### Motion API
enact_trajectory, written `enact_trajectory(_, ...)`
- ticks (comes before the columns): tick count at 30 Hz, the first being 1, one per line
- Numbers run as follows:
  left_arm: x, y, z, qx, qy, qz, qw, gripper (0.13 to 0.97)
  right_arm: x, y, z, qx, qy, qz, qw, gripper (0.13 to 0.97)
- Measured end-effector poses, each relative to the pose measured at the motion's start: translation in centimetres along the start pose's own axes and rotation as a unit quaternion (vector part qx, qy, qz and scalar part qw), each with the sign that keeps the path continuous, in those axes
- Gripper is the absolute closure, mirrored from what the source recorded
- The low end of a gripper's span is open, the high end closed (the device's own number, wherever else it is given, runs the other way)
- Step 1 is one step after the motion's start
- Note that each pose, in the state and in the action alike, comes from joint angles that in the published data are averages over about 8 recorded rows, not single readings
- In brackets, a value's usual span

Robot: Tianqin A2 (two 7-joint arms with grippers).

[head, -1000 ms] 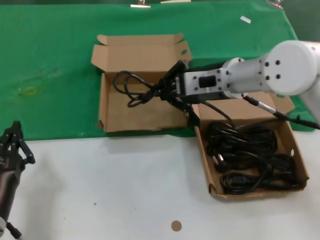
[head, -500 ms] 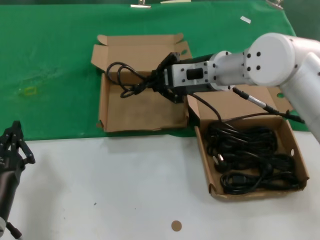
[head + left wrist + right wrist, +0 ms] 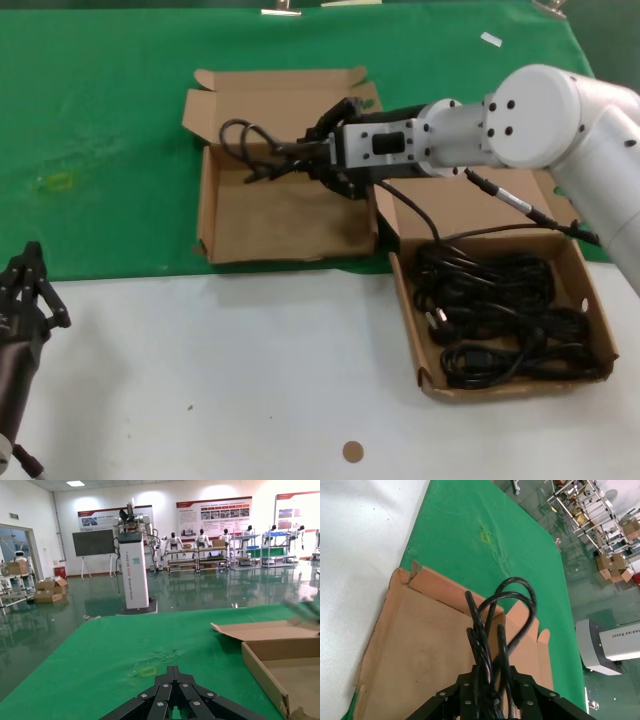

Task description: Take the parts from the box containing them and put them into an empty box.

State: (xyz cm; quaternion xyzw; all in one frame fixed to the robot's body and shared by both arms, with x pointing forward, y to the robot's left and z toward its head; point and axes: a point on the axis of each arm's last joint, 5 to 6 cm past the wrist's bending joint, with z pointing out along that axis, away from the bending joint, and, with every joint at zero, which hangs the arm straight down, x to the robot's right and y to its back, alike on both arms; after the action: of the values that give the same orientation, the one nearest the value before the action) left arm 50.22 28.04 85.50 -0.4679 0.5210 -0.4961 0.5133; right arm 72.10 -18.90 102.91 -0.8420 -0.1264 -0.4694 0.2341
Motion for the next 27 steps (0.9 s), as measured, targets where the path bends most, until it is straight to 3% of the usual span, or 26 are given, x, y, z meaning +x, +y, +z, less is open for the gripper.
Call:
enact_trajectory(10, 0.00, 0.00, 0.0, 0.000, 0.000, 0.000, 1.0000, 0.953, 0.1, -0.2, 0.3, 0.004, 0.004, 0.001, 1.000, 0.785)
enact_trajectory(19, 0.00, 0.00, 0.0, 0.000, 0.000, 0.000, 1.0000, 0.949, 0.1, -0.2, 0.3, 0.006, 0.005, 0.003, 1.000, 0.635)
enact_trajectory(27, 0.00, 0.00, 0.0, 0.000, 0.000, 0.000, 1.0000, 0.907, -1.6, -0.2, 0.5, 0.024, 0.024, 0.036, 0.999, 0.423)
